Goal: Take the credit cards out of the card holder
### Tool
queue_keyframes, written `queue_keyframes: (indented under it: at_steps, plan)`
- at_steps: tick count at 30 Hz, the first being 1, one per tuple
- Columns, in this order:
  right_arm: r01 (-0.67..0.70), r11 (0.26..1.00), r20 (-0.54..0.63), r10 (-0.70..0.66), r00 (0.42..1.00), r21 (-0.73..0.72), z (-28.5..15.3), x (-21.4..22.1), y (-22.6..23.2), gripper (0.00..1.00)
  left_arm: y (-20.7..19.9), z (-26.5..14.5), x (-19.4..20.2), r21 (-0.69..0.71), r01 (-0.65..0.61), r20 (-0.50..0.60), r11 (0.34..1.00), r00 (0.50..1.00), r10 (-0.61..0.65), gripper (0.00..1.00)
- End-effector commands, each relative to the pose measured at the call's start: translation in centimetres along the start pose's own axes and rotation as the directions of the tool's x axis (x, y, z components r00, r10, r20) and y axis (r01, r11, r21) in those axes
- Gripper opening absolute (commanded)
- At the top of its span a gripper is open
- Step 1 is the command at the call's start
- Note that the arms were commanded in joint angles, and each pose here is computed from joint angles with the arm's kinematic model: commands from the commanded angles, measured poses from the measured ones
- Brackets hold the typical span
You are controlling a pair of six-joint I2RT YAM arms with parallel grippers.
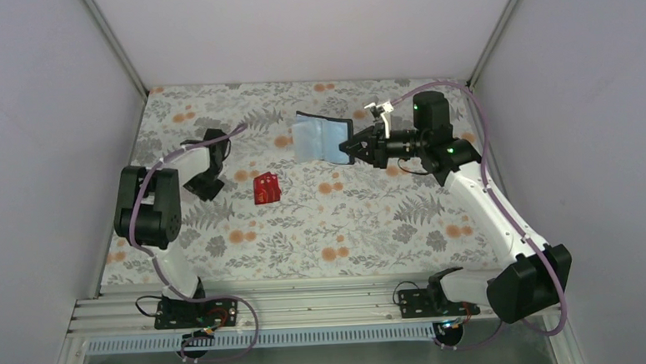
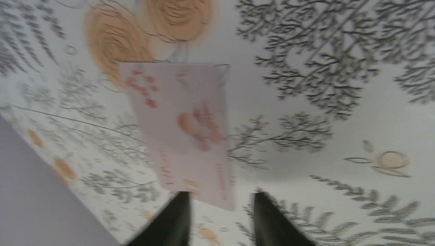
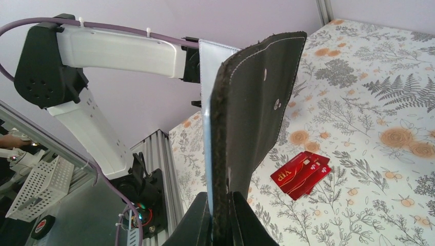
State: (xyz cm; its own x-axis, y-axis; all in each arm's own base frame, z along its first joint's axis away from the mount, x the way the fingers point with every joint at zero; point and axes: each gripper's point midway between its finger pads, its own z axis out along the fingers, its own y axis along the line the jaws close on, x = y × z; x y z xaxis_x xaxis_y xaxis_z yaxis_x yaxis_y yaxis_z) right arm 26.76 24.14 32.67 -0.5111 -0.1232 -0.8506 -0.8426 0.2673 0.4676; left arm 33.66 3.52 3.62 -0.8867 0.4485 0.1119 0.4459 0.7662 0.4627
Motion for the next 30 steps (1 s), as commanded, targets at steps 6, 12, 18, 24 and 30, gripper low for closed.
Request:
queue_keyframes:
  at_steps: [6, 12, 18, 24, 30]
  plan:
    - [0.03, 0.998, 0.006, -0.03, 1.0, -0.053, -0.4, -0.4, 1.4, 0.04, -6.1, -9.1, -3.9, 0.46, -0.142, 0.318, 0.876, 0.948, -0.013, 0.69]
    - [0.109, 0.969, 0.003, -0.111, 0.994, -0.223, -0.6, 0.1, 5.3, 0.04, -6.6, -25.5, -5.6, 0.581, -0.531, 0.762, 0.617, 0.622, -0.182, 0.72]
    - [0.232, 0.906, 0.039, -0.234, 0.972, -0.353, -0.6, 0.2, 10.2, 0.04, -4.8, -31.3, -5.8, 0.472, -0.611, 0.871, 0.635, 0.437, -0.226, 0.75]
    - [-0.133, 0.985, -0.116, 0.12, 0.986, -0.11, 3.7, 2.7, 1.3, 0.04, -3.3, -28.0, -6.9, 0.548, -0.469, 0.8, 0.693, 0.537, -0.27, 0.83]
    - [-0.563, 0.826, -0.327, 0.529, 0.783, -0.012, 7.4, 14.6, -4.9, 0.04, -0.6, -24.6, -6.2, 0.531, -0.284, 0.751, 0.799, 0.594, -0.288, 0.99]
